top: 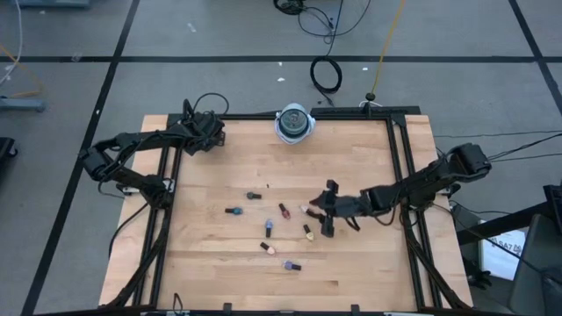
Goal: Pick & Place Nail Polish
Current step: Put the white nail polish bottle into the black bin
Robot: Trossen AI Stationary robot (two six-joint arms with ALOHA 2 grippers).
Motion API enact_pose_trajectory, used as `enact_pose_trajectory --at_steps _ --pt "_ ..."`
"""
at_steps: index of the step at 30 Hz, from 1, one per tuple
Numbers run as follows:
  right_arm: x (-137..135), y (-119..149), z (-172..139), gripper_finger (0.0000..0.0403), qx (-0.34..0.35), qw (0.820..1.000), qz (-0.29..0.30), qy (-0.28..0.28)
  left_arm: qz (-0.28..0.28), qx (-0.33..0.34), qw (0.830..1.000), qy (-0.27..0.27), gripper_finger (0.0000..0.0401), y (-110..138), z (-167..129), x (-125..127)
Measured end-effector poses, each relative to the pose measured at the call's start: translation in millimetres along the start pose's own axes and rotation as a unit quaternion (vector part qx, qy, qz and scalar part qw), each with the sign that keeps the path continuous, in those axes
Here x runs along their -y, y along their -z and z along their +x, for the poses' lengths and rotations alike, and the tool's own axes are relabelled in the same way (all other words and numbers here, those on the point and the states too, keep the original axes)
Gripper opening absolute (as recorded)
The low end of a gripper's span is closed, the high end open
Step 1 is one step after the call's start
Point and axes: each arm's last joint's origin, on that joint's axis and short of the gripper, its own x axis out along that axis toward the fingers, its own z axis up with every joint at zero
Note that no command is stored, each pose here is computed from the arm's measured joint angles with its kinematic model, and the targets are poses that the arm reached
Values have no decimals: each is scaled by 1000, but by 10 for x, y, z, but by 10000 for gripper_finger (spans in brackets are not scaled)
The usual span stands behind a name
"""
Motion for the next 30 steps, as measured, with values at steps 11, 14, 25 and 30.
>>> enact_pose_trajectory --at_steps 11,14,25,30 --pt "-87 334 208 183 -53 997 12 48 2 -4 997 74 337 -9 -39 108" --pt "-66 411 285 183 -64 996 11 55 15 10 996 91 336 -14 -71 165" --pt "34 510 430 165 -88 994 19 55 63 27 992 104 337 -6 -113 224" --pt "46 511 434 113 -95 994 20 47 71 28 993 93 327 -1 -111 214"
